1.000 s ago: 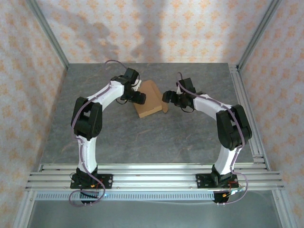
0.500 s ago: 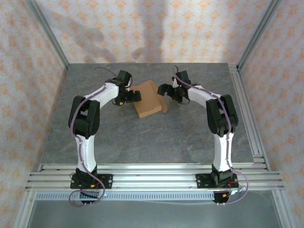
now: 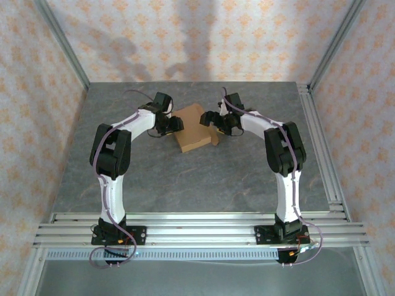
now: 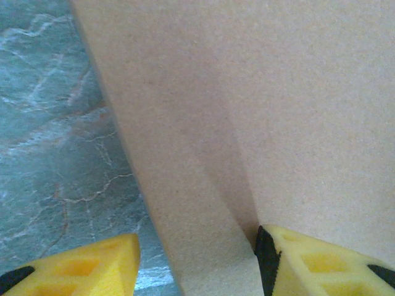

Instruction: Fold the paper box

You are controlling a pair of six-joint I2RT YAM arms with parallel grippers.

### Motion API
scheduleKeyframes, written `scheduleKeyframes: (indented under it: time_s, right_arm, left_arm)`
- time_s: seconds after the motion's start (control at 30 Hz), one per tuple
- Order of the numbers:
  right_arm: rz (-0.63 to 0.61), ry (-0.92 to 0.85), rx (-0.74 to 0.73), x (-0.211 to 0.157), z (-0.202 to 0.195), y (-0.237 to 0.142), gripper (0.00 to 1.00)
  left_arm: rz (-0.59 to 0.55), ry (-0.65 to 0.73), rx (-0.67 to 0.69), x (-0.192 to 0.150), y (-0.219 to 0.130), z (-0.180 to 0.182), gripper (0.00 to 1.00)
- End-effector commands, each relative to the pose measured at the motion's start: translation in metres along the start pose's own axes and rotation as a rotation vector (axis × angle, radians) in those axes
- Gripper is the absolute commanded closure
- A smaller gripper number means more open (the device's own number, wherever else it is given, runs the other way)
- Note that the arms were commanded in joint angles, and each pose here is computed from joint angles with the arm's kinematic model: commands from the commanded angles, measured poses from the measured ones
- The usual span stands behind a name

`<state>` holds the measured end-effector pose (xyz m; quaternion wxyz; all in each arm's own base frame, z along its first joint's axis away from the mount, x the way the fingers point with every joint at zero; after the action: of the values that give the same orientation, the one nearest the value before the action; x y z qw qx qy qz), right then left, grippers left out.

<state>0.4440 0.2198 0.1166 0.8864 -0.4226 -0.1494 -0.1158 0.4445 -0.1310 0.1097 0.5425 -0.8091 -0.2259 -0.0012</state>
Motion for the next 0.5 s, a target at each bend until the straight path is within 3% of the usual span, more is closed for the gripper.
scheduleKeyframes:
  time_s: [0.0, 0.3, 0.47]
  right_arm:
    - [0.035, 0.027, 0.034, 0.0, 0.002, 0.007, 0.03]
    - [-0.01, 0.037, -0.118, -0.01, -0.011, -0.015, 0.06]
    - [0.01, 0.116, -0.054, -0.03, -0.013, -0.012, 0.06]
  left_arm:
    - [0.104, -0.032, 0.083, -0.021, 0.021, 0.033, 0.5]
    - [0.121, -0.04, 0.086, -0.021, 0.021, 0.039, 0.52]
    - [0.128, -0.054, 0.077, -0.022, 0.025, 0.039, 0.52]
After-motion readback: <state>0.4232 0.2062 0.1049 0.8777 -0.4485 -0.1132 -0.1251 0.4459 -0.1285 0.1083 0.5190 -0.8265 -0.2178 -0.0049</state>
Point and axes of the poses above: each hand's point on the last joint's axis, 136 mm out from that joint toward the fingers, its own y axis out along the fingers, its own z axis along the line the jaws close on, x = y × z, the point moved 7 cm from there along -y, back along the fingers, and after that the axes turned 6 degrees about -y, right-handed, at the moved point
